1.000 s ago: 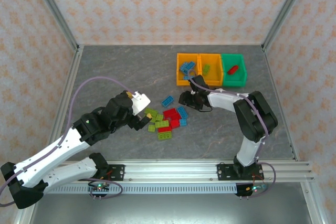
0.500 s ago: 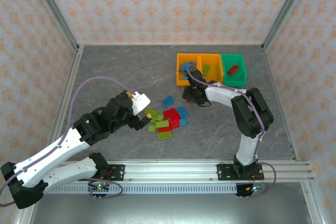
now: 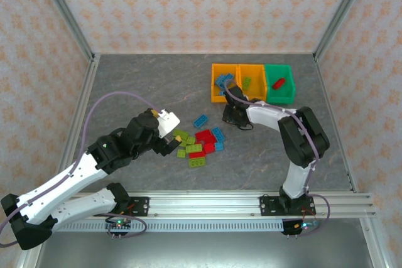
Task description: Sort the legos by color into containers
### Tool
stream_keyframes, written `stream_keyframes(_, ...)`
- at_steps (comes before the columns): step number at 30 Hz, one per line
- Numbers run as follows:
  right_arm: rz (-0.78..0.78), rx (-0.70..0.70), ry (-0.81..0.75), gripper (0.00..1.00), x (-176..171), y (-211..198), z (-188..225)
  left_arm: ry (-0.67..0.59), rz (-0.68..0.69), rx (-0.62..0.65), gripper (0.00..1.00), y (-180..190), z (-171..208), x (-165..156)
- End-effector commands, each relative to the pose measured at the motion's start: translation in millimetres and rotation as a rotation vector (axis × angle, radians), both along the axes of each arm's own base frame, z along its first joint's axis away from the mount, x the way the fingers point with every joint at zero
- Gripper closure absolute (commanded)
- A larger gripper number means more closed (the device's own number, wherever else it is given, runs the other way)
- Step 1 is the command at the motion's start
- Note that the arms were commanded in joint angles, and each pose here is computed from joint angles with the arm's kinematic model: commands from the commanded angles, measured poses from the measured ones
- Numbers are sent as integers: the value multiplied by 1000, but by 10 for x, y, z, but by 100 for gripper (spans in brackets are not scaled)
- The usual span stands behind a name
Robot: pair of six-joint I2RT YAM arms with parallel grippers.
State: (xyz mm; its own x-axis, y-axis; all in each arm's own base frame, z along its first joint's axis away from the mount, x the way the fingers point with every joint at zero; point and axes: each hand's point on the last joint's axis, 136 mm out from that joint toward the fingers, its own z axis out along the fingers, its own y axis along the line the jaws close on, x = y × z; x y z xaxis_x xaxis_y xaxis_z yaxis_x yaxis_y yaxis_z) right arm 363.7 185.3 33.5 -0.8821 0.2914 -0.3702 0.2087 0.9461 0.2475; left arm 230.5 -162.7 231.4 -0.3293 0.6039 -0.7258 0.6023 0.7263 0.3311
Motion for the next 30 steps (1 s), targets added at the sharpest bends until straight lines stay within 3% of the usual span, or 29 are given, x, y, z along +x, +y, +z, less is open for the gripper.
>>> stream_keyframes(1,-62,0,-102,74,-84,-164,375,-28,27,5,0,77,80,23)
stream_keyframes(8,-263,-15,-338,73,-18,-848,1213,-30,21,-6,0,62,88,21)
stream_keyframes(15,-454,-64,-343,73,793,-1802,1514,-34,37,0,0,94,101,30)
stream_keyframes(20,-523,-92,-292,71,1295,-2139,1408,-57,50,-2,0,138,132,28)
stream_keyframes(22,-540,-98,-264,61,1392,-2216,1348,-58,55,0,0,150,132,30)
stream_keyframes(25,-516,-86,-226,36,1438,-2191,1358,-57,58,2,0,149,124,36)
stream_keyframes(27,-512,-81,-225,26,1366,-2183,1425,-54,58,5,0,142,118,42)
stream_keyframes(30,-503,-30,-245,21,1148,-2112,1505,-48,62,6,0,135,110,51)
